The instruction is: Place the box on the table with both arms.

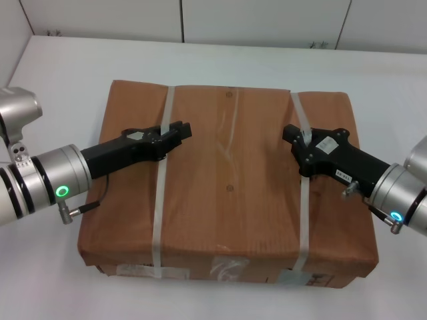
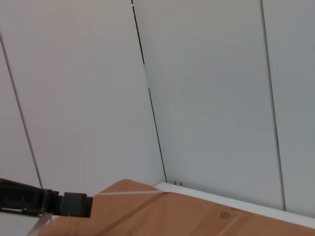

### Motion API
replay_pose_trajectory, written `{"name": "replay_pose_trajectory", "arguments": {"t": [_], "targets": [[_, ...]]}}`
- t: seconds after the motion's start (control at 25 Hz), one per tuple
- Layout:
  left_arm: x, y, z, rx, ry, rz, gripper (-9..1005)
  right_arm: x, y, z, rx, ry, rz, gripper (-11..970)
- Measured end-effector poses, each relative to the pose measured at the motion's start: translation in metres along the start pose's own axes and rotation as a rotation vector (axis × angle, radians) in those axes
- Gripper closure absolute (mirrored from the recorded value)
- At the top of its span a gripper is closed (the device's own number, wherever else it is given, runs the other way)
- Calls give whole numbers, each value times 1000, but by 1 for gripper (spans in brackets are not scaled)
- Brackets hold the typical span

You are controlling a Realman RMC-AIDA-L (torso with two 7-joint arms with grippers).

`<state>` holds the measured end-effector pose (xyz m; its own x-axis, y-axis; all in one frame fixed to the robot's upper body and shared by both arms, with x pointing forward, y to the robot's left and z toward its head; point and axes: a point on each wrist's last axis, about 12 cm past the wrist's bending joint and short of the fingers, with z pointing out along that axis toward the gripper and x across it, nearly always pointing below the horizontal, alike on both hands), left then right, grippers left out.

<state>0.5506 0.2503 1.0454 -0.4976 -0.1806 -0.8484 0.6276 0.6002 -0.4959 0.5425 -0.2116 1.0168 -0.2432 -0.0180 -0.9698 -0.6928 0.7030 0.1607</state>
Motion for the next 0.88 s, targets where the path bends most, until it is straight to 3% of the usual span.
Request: {"name": "replay_pose_trajectory", "arguments": {"t": [0.48, 0.88], "targets": [[3, 2, -1, -13, 15, 32, 810, 1, -3, 7, 17, 45, -16, 919], [16, 11, 13, -138, 132, 91, 806, 10, -4, 27, 73, 217, -47, 902]]}}
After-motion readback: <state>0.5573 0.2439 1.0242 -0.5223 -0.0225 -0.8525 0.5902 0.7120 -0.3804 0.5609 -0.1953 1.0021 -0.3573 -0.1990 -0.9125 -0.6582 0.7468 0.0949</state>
